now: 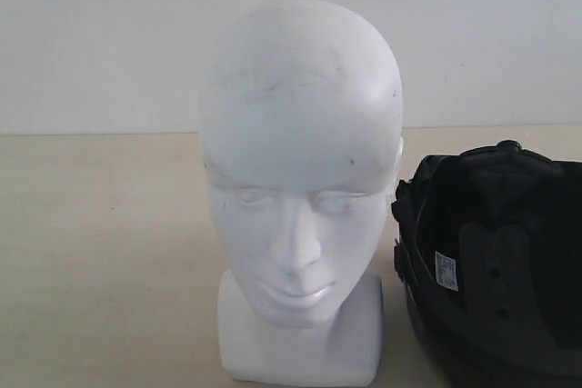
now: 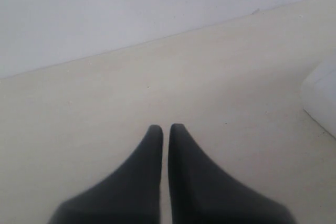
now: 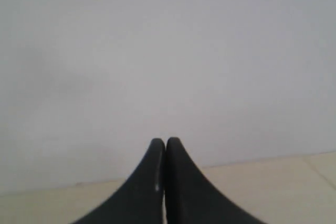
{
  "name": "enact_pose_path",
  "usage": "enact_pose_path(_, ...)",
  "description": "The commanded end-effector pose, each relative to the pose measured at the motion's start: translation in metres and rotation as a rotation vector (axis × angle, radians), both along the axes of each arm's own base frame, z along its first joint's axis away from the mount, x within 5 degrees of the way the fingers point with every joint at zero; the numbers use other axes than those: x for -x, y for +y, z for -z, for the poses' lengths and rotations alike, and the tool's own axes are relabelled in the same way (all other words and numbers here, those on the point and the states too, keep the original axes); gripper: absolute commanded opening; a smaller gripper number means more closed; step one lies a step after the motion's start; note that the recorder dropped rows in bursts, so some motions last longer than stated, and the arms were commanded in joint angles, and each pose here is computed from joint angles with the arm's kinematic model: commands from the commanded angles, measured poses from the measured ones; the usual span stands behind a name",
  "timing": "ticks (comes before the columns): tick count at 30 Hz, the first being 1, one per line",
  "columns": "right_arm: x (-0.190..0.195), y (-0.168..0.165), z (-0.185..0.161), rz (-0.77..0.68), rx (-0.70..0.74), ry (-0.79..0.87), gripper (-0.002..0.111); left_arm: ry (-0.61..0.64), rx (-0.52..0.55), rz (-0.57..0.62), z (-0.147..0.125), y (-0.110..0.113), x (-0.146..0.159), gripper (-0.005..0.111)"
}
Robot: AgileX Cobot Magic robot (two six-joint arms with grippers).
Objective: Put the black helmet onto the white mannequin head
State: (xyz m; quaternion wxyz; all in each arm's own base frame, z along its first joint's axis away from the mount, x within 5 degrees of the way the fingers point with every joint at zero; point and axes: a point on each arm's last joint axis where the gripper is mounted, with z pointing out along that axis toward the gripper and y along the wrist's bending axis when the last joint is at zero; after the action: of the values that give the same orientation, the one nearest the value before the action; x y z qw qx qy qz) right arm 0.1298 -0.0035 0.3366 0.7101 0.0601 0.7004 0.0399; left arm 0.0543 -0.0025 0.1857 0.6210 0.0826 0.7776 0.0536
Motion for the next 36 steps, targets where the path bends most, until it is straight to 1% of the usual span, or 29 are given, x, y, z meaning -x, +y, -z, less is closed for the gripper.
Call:
enact_pose_path(1,-0.031,0.011,-0.003,-0.148,0.037,0.283,0.0,0.0,0.0,-0.003,0.001,0.0,0.0,0.004)
enact_pose_path(4,-0.048,0.019,0.014,-0.245,0.004,0.513,0.0,0.0,0.0,-0.003,0.001,0.0,0.0,0.004)
enact_pose_path(6,-0.052,0.02,0.024,-0.263,-0.011,0.599,0.0,0.0,0.0,-0.003,0.001,0.0,0.0,0.004)
enact_pose_path(12,-0.072,0.013,0.049,-0.183,-0.031,0.749,0.0,0.0,0.0,-0.003,0.001,0.0,0.0,0.004)
enact_pose_path(16,-0.085,0.012,0.067,-0.174,-0.059,0.835,0.0,0.0,0.0,-0.003,0.001,0.0,0.0,0.004)
enact_pose_path(22,-0.104,0.007,0.081,-0.116,-0.066,0.828,0.0,0.0,0.0,-0.003,0.001,0.0,0.0,0.004)
enact_pose_path(28,-0.109,0.0,0.084,-0.05,-0.018,0.838,0.0,0.0,0.0,-0.003,0.001,0.0,0.0,0.004)
enact_pose_path(36,-0.124,-0.004,0.099,-0.004,-0.006,0.854,0.0,0.0,0.0,-0.003,0.001,0.0,0.0,0.004)
